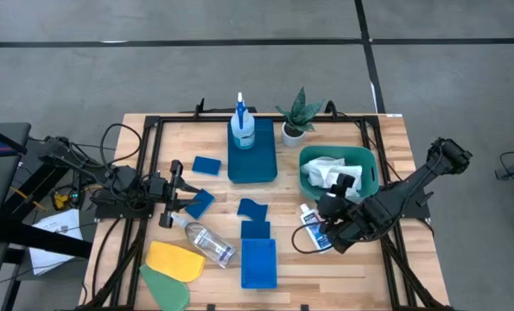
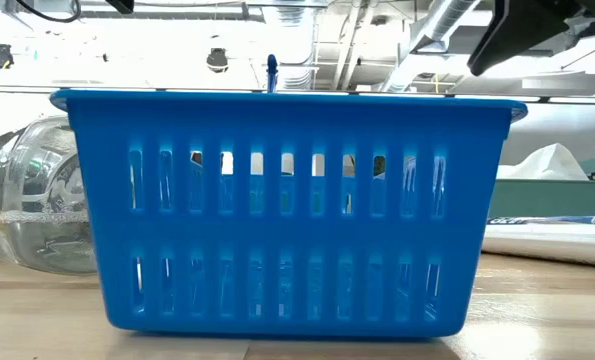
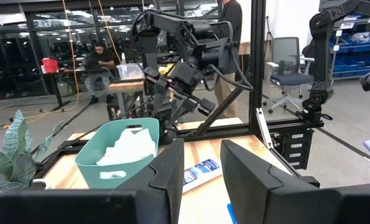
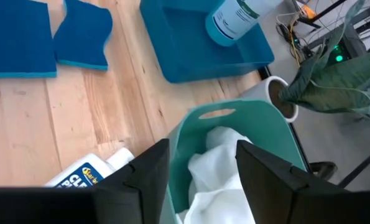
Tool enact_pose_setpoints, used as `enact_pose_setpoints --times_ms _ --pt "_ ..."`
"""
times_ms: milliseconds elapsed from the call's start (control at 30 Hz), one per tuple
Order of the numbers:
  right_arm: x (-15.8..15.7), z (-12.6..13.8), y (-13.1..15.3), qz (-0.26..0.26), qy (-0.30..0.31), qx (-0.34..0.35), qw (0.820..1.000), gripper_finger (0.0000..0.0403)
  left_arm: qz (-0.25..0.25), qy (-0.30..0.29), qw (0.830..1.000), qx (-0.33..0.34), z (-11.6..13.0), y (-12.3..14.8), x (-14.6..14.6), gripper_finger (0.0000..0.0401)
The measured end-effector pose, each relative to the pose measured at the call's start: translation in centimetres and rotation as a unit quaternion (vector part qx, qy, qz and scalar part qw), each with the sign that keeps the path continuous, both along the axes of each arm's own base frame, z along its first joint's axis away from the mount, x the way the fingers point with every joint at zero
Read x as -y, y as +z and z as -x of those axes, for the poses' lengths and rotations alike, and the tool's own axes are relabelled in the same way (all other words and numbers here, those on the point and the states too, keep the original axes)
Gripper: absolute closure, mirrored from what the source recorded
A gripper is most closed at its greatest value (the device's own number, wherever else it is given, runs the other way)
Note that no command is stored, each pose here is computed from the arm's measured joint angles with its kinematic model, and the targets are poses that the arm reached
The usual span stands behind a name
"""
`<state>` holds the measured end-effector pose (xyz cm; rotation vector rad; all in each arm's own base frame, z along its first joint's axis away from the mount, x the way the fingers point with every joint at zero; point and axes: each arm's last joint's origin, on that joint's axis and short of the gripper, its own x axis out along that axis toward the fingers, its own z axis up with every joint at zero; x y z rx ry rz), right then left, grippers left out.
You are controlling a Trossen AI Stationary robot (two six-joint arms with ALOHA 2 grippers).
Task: Pick & Place Kitchen Items
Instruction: Put the yellow microfiber towel into the green bin
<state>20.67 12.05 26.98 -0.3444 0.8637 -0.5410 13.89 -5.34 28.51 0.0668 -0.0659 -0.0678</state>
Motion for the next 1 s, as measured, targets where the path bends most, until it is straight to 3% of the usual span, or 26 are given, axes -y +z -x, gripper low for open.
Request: enact_pose_setpoints --times_ms 467,633,767,1000 --pt "0.3 -0.2 0.0 0.000 -0.008 0.002 1.000 0.0228 -0.001 -0.002 0.999 -0.036 0.0 -0.7 0.0 0.0299" --pt "0.3 -0.3 0.0 -0.003 -0.007 0.005 1.000 0.0228 0.010 -0.068 0.994 -0.082 -0.3 -1.7 0.8 0.0297" --pt "0.3 -0.3 0.0 -0.003 -0.008 0.005 1.000 0.0228 0.000 -0.085 0.993 -0.076 -0.9 -1.8 1.6 0.0269" --pt "0.2 -0.4 0.0 -0.007 -0.007 0.011 1.000 0.0228 -0.051 -0.112 0.992 -0.041 -2.0 -1.2 3.3 0.0185"
